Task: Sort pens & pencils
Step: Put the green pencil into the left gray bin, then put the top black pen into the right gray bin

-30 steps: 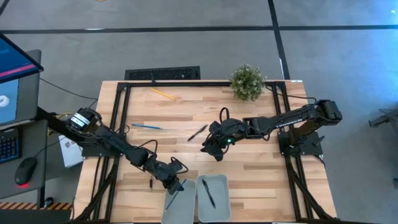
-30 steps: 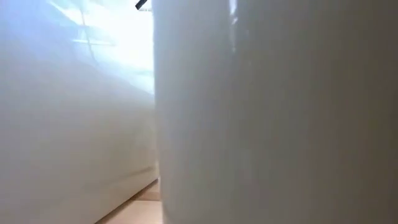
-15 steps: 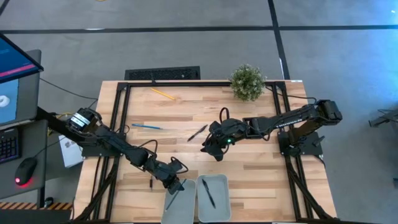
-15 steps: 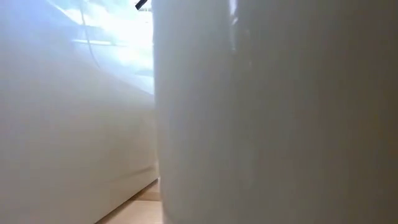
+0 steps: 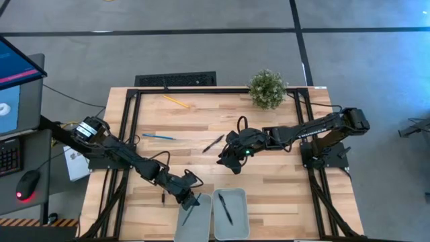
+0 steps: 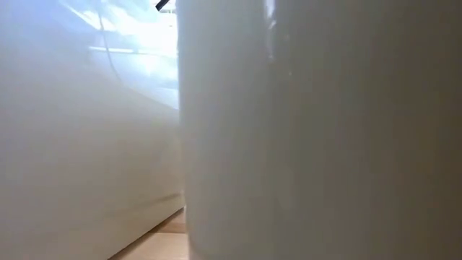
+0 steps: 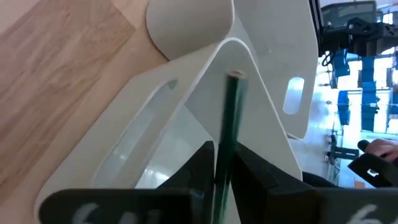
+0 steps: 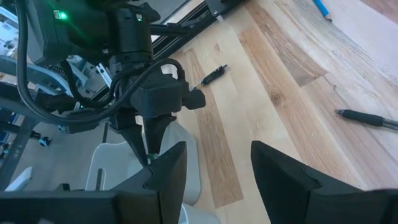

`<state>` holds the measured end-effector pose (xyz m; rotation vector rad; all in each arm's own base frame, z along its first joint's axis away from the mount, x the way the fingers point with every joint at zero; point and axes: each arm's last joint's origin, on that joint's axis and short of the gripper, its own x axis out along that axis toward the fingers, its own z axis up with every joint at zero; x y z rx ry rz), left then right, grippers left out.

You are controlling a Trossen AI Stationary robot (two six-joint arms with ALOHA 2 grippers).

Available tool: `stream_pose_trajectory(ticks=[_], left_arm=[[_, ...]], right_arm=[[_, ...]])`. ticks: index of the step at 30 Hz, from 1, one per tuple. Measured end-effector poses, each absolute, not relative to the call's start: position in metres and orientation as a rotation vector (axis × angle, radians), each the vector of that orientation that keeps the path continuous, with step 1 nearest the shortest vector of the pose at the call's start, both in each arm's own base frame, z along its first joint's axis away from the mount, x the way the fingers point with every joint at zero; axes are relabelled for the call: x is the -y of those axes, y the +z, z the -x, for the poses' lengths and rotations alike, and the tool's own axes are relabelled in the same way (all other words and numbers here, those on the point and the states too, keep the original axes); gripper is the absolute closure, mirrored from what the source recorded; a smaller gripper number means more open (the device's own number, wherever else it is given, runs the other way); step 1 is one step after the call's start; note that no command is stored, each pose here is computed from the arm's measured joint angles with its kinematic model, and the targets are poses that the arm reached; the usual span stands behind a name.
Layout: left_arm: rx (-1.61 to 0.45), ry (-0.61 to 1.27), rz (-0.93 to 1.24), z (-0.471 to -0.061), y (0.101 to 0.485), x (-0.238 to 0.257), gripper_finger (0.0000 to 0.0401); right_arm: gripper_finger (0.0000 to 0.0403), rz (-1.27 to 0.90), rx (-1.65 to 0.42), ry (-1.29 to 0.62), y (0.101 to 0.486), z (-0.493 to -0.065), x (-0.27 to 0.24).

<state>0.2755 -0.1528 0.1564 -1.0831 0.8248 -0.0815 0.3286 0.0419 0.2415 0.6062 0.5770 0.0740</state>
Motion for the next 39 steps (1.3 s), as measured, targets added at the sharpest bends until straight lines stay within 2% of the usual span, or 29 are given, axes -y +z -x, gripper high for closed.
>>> stream_pose_trajectory(ticks=[8, 14, 27, 39], left_arm=[[-0.814, -0.085, 1.084, -0.276, 0.158, 0.153, 0.031], [-0.797, -0.108, 1.066, -0.277, 0.159, 0.154, 0.0291], [-0.74, -0.103, 1.052, -0.279, 0.165, 0.149, 0.0289], [-0.515, -0.173, 0.945, -0.279, 0.22, 0.104, 0.0289]], right_arm=[[0.0202, -0.607, -0.577, 0.074, 0.241, -0.329, -0.042], [0.0202, -0.607, -0.577, 0.074, 0.241, -0.329, -0.042], [0.0202, -0.606, -0.578, 0.074, 0.241, -0.329, -0.042], [0.0202, -0.602, -0.611, 0.063, 0.239, -0.327, -0.042]])
